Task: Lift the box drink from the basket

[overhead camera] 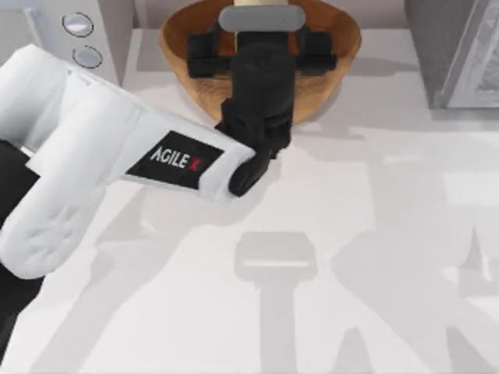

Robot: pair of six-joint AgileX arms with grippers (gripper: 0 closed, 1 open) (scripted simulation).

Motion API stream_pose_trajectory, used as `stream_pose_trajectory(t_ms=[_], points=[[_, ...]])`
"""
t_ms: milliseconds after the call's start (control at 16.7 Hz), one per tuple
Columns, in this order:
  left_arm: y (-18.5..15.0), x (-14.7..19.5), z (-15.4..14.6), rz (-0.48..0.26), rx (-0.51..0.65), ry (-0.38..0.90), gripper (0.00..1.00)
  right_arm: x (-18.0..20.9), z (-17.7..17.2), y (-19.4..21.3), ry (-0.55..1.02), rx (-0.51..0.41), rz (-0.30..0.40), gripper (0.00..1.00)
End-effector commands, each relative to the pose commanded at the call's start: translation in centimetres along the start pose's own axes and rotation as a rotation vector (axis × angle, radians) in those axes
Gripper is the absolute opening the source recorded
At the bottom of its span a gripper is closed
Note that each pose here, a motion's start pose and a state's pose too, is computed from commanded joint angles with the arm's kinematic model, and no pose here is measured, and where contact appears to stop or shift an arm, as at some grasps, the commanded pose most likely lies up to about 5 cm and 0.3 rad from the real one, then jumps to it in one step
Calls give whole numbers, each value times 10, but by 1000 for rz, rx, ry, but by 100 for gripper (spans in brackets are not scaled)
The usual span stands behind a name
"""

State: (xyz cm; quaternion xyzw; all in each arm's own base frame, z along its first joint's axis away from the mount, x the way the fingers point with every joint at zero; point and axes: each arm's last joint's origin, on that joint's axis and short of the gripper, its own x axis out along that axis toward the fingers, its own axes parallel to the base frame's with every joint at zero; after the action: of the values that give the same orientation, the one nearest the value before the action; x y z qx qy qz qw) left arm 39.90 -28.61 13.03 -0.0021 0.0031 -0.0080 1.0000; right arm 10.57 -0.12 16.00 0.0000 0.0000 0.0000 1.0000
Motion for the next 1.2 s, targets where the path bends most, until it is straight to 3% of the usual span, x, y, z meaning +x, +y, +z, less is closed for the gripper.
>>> stream_pose_trajectory(t_ms=[420, 720, 1200], points=[[-1, 40, -3, 0, 0, 1, 100, 0, 0, 0, 0, 0, 0, 100], [-1, 43, -3, 0, 0, 1, 100, 0, 0, 0, 0, 0, 0, 100], [-1, 43, -3, 0, 0, 1, 40, 0, 0, 0, 0, 0, 0, 100]])
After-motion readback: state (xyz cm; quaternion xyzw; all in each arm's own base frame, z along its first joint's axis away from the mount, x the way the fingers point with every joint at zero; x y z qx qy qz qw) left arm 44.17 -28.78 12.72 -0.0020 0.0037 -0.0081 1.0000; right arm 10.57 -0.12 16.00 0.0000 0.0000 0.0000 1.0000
